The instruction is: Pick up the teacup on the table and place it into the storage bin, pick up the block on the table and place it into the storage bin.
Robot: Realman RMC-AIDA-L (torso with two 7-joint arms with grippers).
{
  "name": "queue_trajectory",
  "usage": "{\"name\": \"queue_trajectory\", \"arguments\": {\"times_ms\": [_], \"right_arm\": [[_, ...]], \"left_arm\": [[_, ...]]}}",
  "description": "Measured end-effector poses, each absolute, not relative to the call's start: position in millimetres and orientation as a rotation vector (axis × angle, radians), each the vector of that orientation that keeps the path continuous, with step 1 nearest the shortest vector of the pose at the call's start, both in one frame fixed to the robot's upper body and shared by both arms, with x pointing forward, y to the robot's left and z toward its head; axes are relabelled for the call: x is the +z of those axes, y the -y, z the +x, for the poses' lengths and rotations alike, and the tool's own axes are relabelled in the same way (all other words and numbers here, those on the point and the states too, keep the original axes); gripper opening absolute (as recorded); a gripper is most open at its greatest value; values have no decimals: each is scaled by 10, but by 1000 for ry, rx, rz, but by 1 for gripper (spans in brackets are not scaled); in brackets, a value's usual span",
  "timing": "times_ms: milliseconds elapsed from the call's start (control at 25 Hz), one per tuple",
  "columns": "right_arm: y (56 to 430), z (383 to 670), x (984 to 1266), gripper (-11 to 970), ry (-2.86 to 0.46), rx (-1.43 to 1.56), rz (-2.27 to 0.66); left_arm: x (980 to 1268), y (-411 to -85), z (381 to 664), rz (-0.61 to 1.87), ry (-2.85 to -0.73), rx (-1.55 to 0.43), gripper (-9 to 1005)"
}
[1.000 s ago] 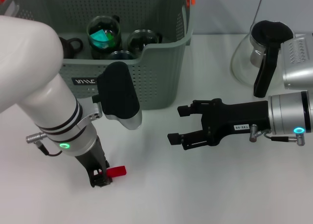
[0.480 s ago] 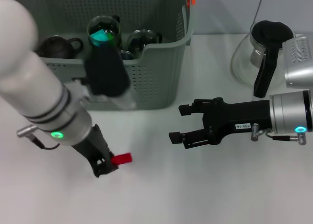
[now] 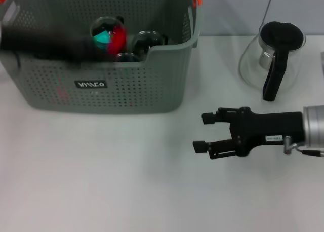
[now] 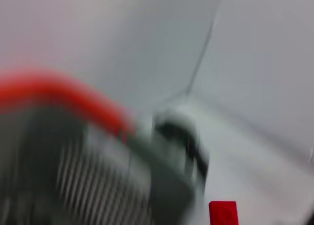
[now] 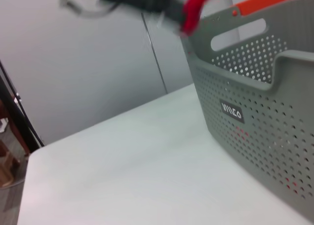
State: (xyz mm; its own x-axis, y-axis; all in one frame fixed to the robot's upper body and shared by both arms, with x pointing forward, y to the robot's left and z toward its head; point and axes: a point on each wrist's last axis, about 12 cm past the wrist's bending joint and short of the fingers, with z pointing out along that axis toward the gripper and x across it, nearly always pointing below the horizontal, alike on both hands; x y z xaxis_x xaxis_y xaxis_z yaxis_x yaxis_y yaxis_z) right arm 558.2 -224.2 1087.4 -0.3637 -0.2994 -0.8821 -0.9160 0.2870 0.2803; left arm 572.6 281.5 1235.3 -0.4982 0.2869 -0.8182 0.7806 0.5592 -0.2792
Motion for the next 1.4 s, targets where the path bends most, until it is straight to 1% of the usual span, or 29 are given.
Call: {"name": "queue_trajectory", "arguments": {"times_ms": [120, 160, 280, 400, 520, 600, 640, 800, 920, 1000, 1040, 1080, 1120, 1160, 1240, 1400], "right_arm": [[2268, 5555, 10876, 940, -1822, 1088, -1089], [2267, 5548, 10878, 940, -1819, 1095, -1092], [2252, 5533, 10877, 940, -1812, 1107, -1098], [2215, 5518, 10863, 940, -1805, 1112, -1113], [2191, 5507, 10851, 939, -1805, 1115, -1119], [2183, 5500, 10843, 939, -1806, 1116, -1122], [2180, 5499, 10840, 939, -1807, 1117, -1123], [2172, 5510, 10854, 939, -1802, 1117, -1125], [2168, 5515, 10869, 939, -1793, 1121, -1129], [2170, 5521, 10877, 939, -1782, 1115, -1133], [2171, 5524, 10880, 939, -1773, 1108, -1138], [2174, 5525, 10882, 939, -1762, 1101, -1145], [2175, 5519, 10882, 939, -1747, 1098, -1154], [2179, 5508, 10883, 939, -1723, 1094, -1165], [2185, 5483, 10892, 939, -1665, 1087, -1183], [2163, 5439, 10912, 939, -1567, 1084, -1190]], "left_arm": [[12578, -2765, 6058, 828, -1938, -875, 181], [12621, -2738, 6218, 799, -1932, -846, 181], [12579, -2697, 6506, 713, -1969, -752, 181], [12455, -2737, 6657, 621, -2005, -634, 190], [12361, -2787, 6681, 569, -2022, -575, 199], [12344, -2807, 6665, 562, -2024, -569, 416], [12348, -2824, 6653, 558, -2021, -563, 438], [12383, -2903, 6521, 558, -1995, -574, 525], [12410, -2925, 6245, 627, -1938, -680, 590], [12386, -2921, 5972, 712, -1858, -794, 633], [12338, -2926, 5790, 776, -1797, -862, 655], [12310, -2936, 5687, 812, -1759, -897, 693], [12310, -2936, 5687, 812, -1759, -897, 731], [12131, -2973, 5411, 914, -1685, -983, 770], [12037, -2986, 5322, 942, -1672, -1011, 846], [11712, -3007, 5098, 984, -1666, -1071, 873]]}}
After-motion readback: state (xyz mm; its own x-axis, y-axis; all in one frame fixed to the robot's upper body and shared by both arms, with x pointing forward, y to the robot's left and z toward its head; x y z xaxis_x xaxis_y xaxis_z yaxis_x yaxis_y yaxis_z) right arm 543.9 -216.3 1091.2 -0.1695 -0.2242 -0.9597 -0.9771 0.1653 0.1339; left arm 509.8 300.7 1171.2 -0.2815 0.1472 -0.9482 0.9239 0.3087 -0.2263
